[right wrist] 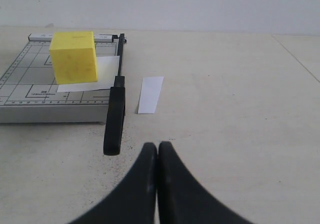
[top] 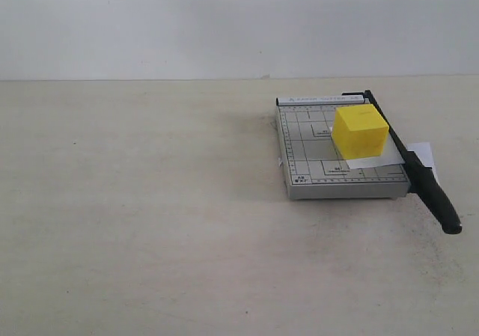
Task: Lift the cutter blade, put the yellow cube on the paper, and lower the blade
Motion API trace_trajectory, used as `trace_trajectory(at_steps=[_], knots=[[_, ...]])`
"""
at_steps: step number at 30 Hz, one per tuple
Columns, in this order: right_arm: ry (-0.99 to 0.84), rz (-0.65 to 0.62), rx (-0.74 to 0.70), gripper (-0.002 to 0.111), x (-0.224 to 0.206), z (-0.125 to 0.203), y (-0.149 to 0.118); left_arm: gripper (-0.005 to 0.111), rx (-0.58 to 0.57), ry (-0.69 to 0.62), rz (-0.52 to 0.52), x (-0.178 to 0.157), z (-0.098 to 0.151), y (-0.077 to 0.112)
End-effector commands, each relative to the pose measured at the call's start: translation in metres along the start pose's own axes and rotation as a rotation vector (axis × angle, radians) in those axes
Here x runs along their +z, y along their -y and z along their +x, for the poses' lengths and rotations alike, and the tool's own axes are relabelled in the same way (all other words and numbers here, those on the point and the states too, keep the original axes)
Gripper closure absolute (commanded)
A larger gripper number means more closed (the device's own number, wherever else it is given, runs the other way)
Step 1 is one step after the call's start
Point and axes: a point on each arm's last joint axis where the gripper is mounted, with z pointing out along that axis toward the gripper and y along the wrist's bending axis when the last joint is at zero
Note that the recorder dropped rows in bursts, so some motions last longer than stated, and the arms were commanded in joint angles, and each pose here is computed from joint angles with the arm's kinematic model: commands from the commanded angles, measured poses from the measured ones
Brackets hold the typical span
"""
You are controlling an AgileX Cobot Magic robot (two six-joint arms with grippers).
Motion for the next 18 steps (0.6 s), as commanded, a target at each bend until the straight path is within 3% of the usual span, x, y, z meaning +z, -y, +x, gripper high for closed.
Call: trace_trajectory(at_steps=[1, 18], knots=[[0.010, 0.001, -0.009, 0.108, -0.0004, -0.0008, 0.0002, 0.102, -0.016, 0.002, 0.002, 0.0002, 0.0007, 0.0001], [0.010, 0.001, -0.007, 0.108, -0.0004, -0.0008, 0.0002, 0.102, -0.016, 0.002, 0.002, 0.0002, 0.0007, 0.0001]])
